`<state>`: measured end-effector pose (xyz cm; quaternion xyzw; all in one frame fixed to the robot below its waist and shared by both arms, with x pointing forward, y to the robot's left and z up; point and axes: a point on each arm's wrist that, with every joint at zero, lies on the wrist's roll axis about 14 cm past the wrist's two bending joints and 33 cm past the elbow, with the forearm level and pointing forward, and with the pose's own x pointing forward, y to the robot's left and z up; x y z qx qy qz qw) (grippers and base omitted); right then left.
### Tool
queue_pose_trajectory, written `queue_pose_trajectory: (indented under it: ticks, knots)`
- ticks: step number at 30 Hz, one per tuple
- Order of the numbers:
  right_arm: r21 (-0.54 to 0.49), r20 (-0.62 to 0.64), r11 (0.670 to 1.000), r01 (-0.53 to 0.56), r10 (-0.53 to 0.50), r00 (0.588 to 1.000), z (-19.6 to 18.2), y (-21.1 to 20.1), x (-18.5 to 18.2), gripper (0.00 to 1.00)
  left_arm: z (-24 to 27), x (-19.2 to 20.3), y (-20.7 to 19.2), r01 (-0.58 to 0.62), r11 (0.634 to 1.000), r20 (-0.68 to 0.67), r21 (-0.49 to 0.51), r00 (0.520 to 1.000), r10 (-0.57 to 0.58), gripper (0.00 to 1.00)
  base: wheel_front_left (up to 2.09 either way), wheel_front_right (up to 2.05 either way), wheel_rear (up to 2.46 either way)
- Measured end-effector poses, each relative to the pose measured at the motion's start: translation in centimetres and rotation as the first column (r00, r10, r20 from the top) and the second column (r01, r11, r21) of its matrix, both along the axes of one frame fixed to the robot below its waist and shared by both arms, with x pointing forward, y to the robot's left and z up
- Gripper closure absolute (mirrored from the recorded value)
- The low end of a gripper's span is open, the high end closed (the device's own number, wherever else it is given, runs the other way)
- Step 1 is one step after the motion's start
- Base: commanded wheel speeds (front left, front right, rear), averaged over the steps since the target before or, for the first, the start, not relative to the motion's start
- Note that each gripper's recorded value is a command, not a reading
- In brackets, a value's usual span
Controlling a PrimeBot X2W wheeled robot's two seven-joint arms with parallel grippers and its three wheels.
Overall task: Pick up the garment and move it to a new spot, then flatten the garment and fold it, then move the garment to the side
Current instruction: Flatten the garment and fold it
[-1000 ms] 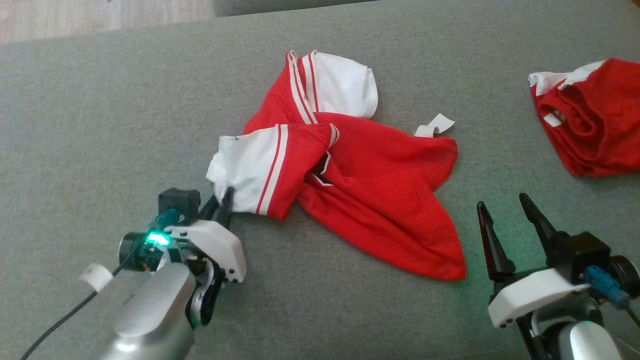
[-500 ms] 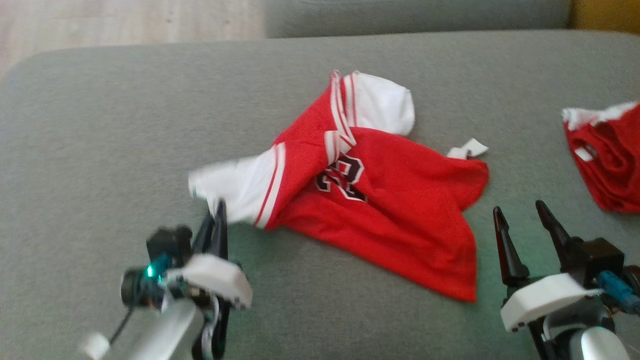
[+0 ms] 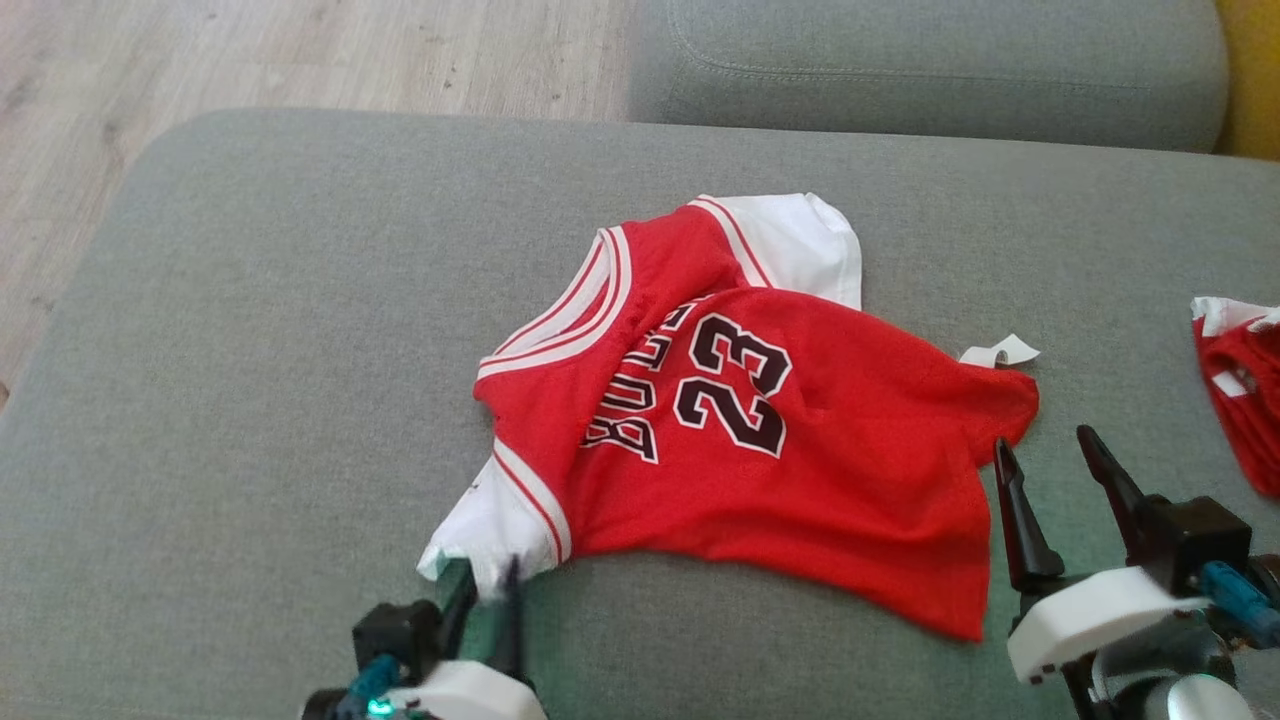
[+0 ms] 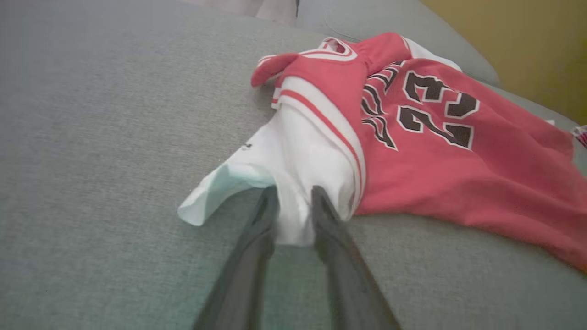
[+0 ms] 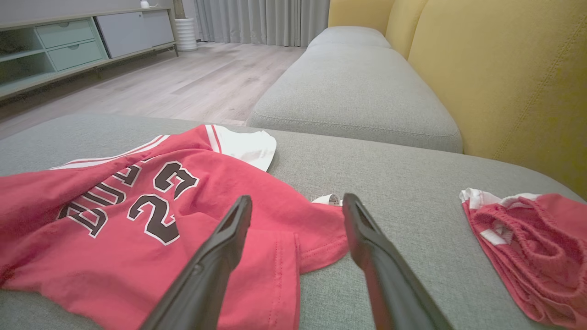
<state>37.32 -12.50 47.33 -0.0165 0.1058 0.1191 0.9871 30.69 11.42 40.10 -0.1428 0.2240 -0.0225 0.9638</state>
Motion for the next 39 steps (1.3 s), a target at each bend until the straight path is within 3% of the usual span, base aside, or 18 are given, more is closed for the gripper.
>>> queue_pose_trajectory:
  ticks: [9, 23, 31, 39]
  knots:
    - [0.001, 0.010, 1.000, 0.021, -0.021, 1.000, 0.4, -0.7, -0.4, 0.00, 1.2, 0.4, -1.0, 0.027, 1.000, 0.033, -0.015, 0.999, -0.027, 0.00, 0.00, 0.00, 0.00]
    - [0.012, 0.026, 0.999, 0.052, -0.053, 0.998, 0.9, -1.8, -2.1, 0.00, 7.4, 2.2, 2.8, -0.054, 0.998, 0.247, 0.023, 0.968, 0.047, 0.00, 0.00, 0.00, 0.00]
    - [0.048, 0.060, 0.997, 0.055, -0.058, 0.996, 1.5, -1.8, -2.4, 0.00, 6.6, 0.7, 4.1, -0.083, 0.996, 0.237, 0.035, 0.969, 0.073, 0.00, 0.00, 0.00, 0.00]
    - [0.069, 0.018, 0.997, 0.037, -0.038, 0.999, 0.0, -1.0, -3.4, 0.00, 5.6, -0.2, 4.2, -0.094, 0.995, 0.216, 0.024, 0.973, 0.087, 0.00, 0.00, 0.00, 0.00]
